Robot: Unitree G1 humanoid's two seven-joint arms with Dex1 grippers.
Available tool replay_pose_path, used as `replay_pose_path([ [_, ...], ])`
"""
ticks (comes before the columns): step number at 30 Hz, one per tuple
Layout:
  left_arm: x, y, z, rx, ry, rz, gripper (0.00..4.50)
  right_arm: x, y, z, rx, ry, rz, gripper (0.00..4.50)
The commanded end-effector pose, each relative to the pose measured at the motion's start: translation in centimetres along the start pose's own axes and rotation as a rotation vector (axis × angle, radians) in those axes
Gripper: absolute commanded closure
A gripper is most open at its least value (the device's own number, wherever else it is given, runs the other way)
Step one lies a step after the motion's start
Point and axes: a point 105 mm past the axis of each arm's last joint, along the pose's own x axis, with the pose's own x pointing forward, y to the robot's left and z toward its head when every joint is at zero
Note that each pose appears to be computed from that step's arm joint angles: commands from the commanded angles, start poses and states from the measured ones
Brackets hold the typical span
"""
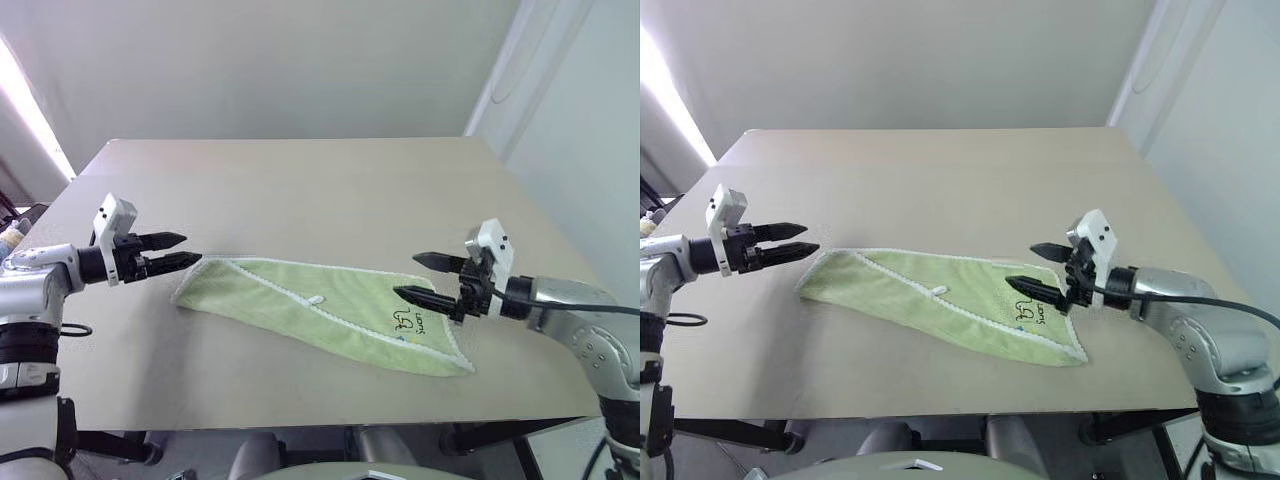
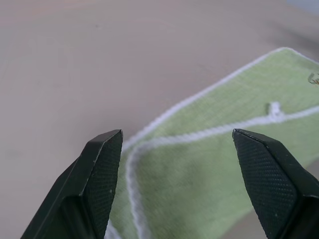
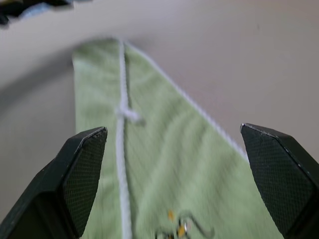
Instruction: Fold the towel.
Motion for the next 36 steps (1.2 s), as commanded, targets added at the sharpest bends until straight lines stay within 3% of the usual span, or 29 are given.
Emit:
replay_pose_path([
  [1, 1.3, 0.9, 0.5, 0.014, 0.006, 0.017, 0.79, -0.7, 0.6, 0.2, -0.036, 0.024, -0.002, 0.03],
  [7, 3.9, 2.5, -0.7, -0.023, 0.108, 0.069, 0.79, -1.7, 0.1, -1.4, -0.007, 0.124, -0.037, 0.03],
  [15, 5.4, 2.3, -2.1, -0.065, 0.219, 0.04, 0.79, -1.6, -0.3, -0.6, -0.012, 0.093, -0.064, 0.03],
  [19, 5.5, 1.6, -2.1, -0.028, 0.255, -0.023, 0.79, -1.5, -0.2, -0.8, -0.01, 0.083, -0.073, 0.03],
  [23, 5.5, 1.6, -3.8, 0.035, 0.344, -0.024, 0.79, -1.4, -0.1, -1.5, -0.003, 0.087, -0.084, 0.03],
  [30, 6.2, 1.1, -4.4, 0.066, 0.347, -0.06, 0.79, -1.6, -0.4, -1.5, -0.017, 0.083, -0.108, 0.03],
  [33, 6.2, 0.9, -4.1, 0.07, 0.317, -0.081, 1.35, -1.7, -0.4, -1.7, -0.025, 0.09, -0.111, 0.0],
  [36, 5.9, 0.9, -4.0, 0.084, 0.317, -0.09, 2.36, -1.7, -0.4, -1.7, -0.028, 0.09, -0.112, 0.0],
])
